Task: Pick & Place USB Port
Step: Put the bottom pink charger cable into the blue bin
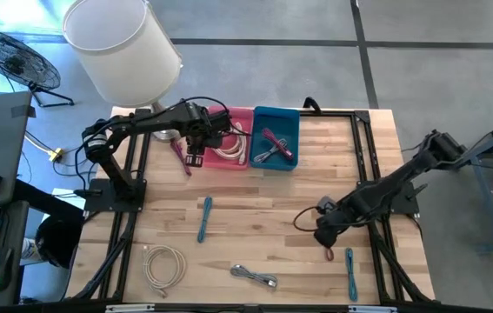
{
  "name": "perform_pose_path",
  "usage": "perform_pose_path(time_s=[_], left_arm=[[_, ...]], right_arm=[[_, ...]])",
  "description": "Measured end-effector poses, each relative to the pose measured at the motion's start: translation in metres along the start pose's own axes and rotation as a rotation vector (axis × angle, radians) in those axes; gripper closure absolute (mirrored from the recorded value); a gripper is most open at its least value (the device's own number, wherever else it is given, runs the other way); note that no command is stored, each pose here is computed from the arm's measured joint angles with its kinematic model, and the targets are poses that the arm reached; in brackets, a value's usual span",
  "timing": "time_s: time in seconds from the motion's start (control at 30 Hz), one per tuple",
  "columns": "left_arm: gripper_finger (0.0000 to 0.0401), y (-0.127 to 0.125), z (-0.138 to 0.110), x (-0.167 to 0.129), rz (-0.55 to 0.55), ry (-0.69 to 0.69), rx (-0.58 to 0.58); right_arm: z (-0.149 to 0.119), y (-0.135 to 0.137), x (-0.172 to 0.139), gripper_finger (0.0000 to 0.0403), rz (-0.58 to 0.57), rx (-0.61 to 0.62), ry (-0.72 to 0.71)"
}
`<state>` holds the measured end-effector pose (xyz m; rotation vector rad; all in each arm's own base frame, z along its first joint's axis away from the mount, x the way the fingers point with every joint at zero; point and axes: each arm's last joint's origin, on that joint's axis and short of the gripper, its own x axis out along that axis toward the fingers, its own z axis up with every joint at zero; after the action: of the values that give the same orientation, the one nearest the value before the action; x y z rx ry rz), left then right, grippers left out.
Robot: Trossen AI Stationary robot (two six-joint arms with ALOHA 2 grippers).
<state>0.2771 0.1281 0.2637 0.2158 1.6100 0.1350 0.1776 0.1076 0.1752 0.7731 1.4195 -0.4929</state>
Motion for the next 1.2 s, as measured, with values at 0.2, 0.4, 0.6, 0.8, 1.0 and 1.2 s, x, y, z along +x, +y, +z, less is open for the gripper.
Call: perform_pose_path(time_s=[0.2,0.4,0.6,0.8,1.0,1.2], left_arm=[[0.0297,0.000,0.000,0.000,0.002,-0.003,-0.001],[0.0297,0.000,0.000,0.000,0.004,-0.004,-0.001],[0.0297,0.000,0.001,0.000,0.000,-0.012,-0.006],[0.0297,-0.006,0.000,0.015,-0.048,-0.013,-0.001],[0.0297,-0.014,-0.006,0.038,-0.070,0.029,0.024],[0.0297,-0.020,-0.005,0.041,-0.082,0.028,0.047]], right_arm=[[0.001,0.006,0.023,0.0182,-0.074,0.008,0.058],[0.004,0.014,0.041,0.0182,-0.068,0.007,0.069],[0.005,0.016,0.050,0.0197,-0.104,0.004,0.086],[0.004,0.011,0.051,0.0317,-0.160,-0.043,0.079],[0.008,0.008,0.051,0.0380,-0.194,-0.109,0.042],[0.016,0.009,0.040,0.0390,-0.292,-0.165,-0.002]])
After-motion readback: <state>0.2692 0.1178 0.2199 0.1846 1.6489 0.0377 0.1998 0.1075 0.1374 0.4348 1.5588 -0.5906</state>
